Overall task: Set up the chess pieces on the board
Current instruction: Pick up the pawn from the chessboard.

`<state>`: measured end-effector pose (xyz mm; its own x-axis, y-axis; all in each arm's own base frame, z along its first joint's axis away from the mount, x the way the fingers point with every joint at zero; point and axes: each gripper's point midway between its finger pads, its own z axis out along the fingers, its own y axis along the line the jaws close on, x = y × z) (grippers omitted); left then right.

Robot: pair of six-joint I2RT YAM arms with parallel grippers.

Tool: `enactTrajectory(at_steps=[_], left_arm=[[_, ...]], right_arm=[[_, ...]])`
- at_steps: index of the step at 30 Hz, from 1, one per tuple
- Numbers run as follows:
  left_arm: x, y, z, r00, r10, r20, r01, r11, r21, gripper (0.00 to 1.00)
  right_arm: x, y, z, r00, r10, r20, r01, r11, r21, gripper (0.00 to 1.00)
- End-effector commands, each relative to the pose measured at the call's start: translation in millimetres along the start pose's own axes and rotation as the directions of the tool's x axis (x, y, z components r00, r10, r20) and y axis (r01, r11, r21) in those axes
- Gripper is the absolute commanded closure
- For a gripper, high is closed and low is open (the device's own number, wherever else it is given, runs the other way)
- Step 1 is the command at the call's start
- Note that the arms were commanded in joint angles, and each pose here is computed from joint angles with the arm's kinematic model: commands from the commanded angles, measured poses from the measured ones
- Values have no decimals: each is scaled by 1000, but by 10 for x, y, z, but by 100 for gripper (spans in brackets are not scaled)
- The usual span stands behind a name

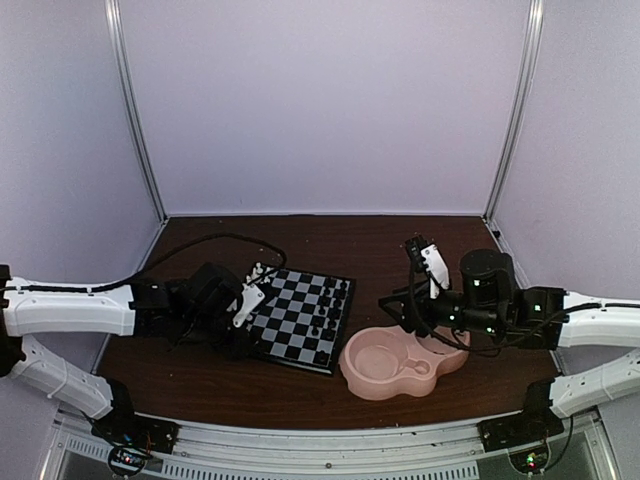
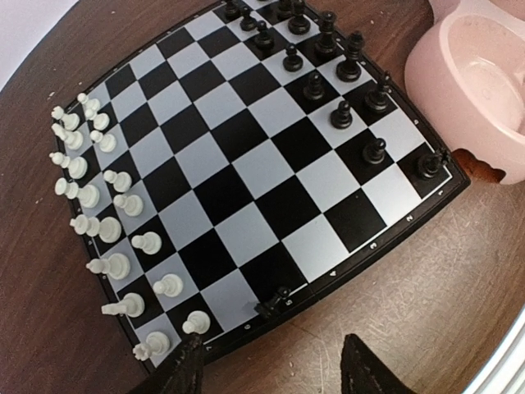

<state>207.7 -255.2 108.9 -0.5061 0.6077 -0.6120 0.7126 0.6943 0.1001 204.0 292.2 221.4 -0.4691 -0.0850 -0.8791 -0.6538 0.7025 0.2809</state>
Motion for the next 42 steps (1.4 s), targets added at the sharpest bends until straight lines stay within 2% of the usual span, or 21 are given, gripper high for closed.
enactTrajectory(at_steps=[1, 7, 15, 20, 26, 29, 34, 42], left_arm=[[-150, -170, 89, 998, 63, 14, -64, 995, 76, 42], [-91, -173, 200, 994, 111, -21, -109, 992, 68, 41], [-231, -134, 304, 988, 144, -60, -142, 989, 32, 42], [-144, -248, 424, 971, 183, -152, -170, 981, 97, 44], [-93, -359, 410, 963, 206, -172, -160, 956, 248, 44], [-23, -281, 420, 963, 183, -198, -130, 959, 250, 44], [106, -146, 490, 940, 237, -246, -188, 960, 206, 45], [198, -139, 604, 919, 260, -295, -200, 955, 219, 46]], right_arm=[[-187, 137, -78, 999, 18, 43, -16, 999, -52, 55], [-163, 122, -161, 999, 16, 49, -13, 998, -56, 55], [-140, 64, -292, 998, 13, 63, -10, 999, -46, 55], [-134, 33, -333, 998, 9, 69, -6, 999, -36, 55], [-129, 55, -323, 998, 7, 62, -4, 999, -46, 54], [-132, 58, -341, 998, 5, 60, -2, 999, -48, 54], [-162, 48, -390, 997, 6, 73, -3, 999, -45, 54], [-167, 11, -471, 997, 6, 77, -4, 999, -32, 54]])
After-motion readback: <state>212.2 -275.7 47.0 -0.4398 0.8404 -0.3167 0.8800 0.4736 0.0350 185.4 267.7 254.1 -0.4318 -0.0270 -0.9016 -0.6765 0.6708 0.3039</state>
